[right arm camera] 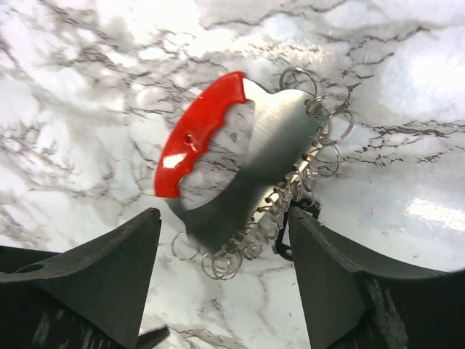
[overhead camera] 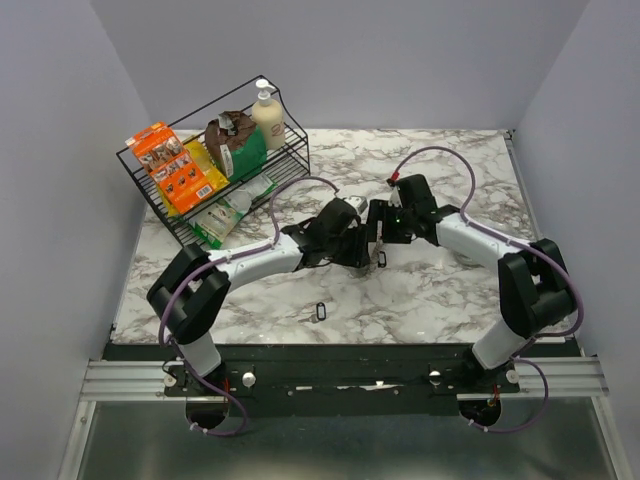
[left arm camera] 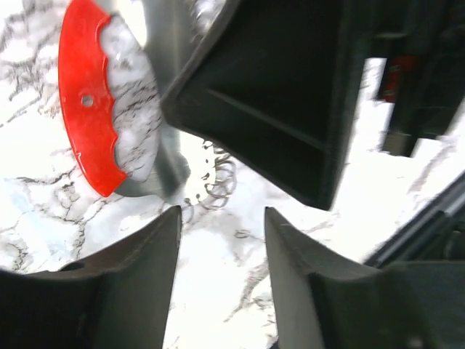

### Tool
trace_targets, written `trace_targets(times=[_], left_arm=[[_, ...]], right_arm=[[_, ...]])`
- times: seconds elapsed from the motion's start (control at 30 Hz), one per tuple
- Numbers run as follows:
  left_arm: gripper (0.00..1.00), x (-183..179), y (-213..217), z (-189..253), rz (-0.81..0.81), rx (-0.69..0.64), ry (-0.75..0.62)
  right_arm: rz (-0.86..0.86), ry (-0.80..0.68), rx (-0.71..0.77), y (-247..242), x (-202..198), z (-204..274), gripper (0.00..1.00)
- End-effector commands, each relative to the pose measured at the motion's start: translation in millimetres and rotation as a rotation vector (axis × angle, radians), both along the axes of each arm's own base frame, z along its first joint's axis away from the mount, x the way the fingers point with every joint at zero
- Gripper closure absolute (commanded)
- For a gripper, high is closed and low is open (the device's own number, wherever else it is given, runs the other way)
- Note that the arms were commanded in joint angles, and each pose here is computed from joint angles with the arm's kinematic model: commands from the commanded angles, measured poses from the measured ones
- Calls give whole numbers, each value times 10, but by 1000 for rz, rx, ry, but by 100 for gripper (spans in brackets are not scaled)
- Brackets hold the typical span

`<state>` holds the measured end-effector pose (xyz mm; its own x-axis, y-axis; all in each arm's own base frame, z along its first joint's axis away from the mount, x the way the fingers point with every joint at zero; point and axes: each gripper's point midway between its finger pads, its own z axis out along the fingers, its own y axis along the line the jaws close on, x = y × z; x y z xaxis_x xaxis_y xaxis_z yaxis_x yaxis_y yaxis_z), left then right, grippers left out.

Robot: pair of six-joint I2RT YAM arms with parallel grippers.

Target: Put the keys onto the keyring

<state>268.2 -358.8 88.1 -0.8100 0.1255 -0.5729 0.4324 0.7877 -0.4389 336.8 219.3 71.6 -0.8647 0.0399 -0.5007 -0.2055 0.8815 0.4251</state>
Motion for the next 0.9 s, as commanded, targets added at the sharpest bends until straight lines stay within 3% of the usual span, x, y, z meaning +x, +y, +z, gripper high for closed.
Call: trace_targets(times=[0.0,0.3,0.53,0.87], left_arm=[[39,77,-4,326,21,-55,-75],[35,230,352,373,106,-106,-31],[34,339,744,379,196,-302,58],[39,-41,686,64,236,-351,292]], right_arm=[[-18,-33,-8,-55,-53,163,21],[1,-75,-55,-190,-157,206,20],[24,-91,-83,-249,-227,231,20],[20,-72,-95,-275,-260,159,20]])
